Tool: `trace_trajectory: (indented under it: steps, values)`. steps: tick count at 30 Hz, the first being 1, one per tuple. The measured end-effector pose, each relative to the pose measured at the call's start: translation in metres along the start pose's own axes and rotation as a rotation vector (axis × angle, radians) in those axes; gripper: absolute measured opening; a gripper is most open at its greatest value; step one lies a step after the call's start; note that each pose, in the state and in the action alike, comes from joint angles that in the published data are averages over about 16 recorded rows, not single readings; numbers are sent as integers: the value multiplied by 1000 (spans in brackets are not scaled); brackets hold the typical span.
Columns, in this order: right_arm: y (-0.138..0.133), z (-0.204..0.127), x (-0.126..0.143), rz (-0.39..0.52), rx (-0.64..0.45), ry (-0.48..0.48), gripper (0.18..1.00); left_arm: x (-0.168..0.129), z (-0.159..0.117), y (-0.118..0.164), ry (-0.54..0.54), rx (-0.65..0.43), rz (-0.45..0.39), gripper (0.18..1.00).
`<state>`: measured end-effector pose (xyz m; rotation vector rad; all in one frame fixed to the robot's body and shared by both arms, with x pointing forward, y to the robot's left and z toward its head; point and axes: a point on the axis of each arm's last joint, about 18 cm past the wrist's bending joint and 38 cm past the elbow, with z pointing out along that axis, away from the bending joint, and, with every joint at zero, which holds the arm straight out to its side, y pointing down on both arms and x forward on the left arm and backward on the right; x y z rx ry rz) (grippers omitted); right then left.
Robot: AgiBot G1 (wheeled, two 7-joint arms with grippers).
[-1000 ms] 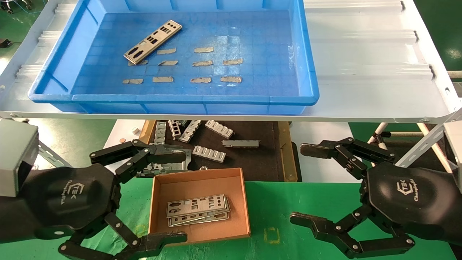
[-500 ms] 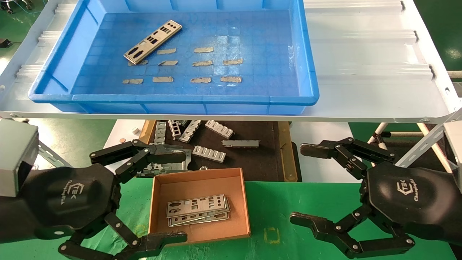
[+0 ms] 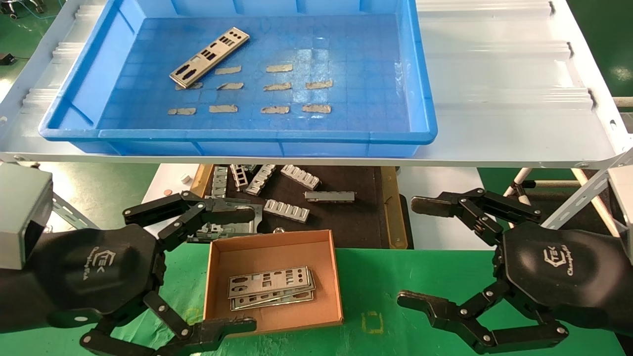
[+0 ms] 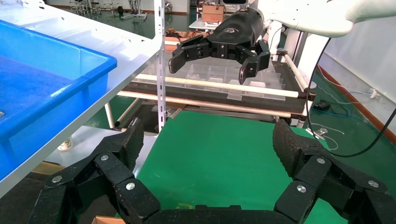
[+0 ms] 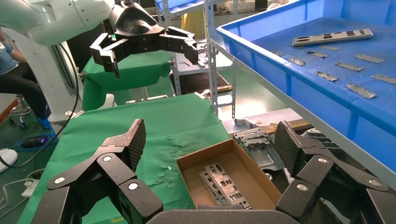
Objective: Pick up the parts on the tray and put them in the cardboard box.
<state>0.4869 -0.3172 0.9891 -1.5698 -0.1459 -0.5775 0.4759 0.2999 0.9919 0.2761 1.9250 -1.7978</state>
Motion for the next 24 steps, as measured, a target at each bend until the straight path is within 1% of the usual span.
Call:
trace_trajectory:
  steps: [24]
  values:
    - [0,0,0,0,0,0,1001,0,0,0,0,0,0,1001]
